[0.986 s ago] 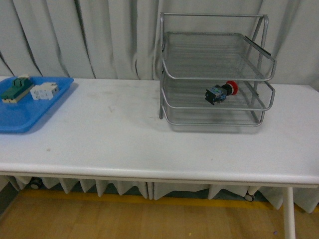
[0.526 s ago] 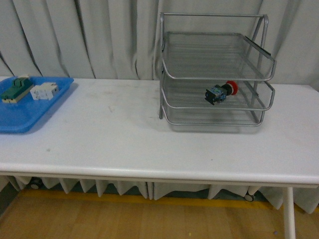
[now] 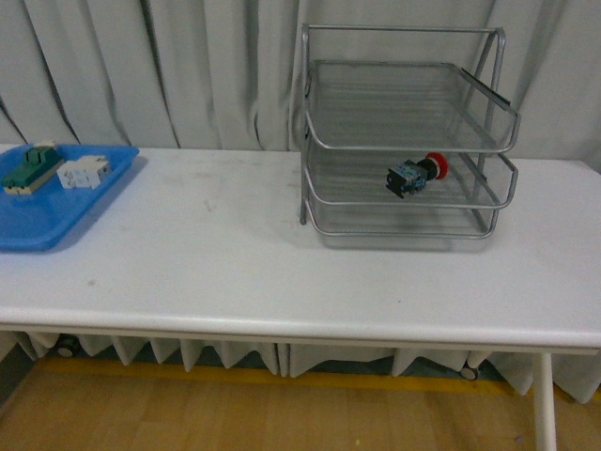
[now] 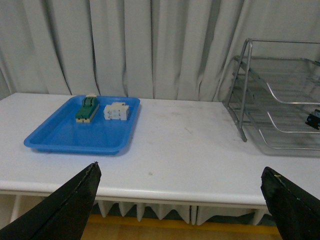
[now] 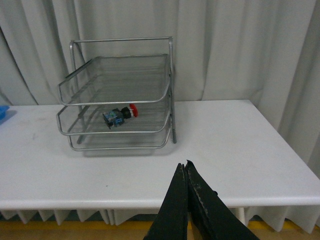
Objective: Place button on rack with both arms
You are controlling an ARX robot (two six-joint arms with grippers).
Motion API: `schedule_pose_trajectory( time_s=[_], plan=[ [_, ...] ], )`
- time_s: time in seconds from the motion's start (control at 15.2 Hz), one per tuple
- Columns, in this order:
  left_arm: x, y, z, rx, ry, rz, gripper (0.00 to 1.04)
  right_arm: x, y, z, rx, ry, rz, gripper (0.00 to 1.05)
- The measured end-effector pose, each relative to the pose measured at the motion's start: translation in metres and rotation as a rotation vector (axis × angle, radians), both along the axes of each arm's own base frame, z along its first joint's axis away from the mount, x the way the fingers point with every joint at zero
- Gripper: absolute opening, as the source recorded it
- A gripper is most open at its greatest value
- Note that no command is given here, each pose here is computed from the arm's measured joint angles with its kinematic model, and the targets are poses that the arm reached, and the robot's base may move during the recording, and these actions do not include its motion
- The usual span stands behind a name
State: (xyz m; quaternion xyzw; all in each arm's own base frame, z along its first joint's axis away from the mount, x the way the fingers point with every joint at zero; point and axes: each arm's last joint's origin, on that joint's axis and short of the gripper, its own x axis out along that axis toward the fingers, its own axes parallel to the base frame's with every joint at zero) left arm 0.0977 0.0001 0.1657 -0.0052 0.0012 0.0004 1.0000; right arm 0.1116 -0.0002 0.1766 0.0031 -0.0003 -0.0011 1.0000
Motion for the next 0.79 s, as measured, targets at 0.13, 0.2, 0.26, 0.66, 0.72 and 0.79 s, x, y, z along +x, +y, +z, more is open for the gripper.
schedule_pose_trajectory(
  time_s=[0.13, 0.2, 0.26, 0.66, 0.72, 0.79],
  plan=[
    [0.000, 0.000, 0.000, 0.000, 0.000, 0.000, 0.98, -0.003, 0.000, -0.008, 0.000, -0.002, 0.002, 0.02],
    [0.000, 0.000, 0.000, 0.000, 0.000, 0.000, 0.98, -0.004, 0.000, -0.007, 0.000, -0.010, 0.002, 0.02],
    [0.000, 0.000, 0.000, 0.000, 0.000, 0.000, 0.98, -0.010, 0.000, -0.013, 0.000, 0.040, 0.006, 0.02],
    [0.000, 0.000, 0.000, 0.000, 0.000, 0.000, 0.98, -0.014, 0.000, -0.010, 0.000, -0.003, 0.002, 0.02],
    [0.000, 0.000, 0.000, 0.000, 0.000, 0.000, 0.98, -0.014, 0.000, -0.010, 0.000, -0.003, 0.002, 0.02],
    [0.000, 0.000, 0.000, 0.000, 0.000, 0.000, 0.98, -0.014, 0.000, -0.010, 0.000, -0.003, 0.002, 0.02]
  ],
)
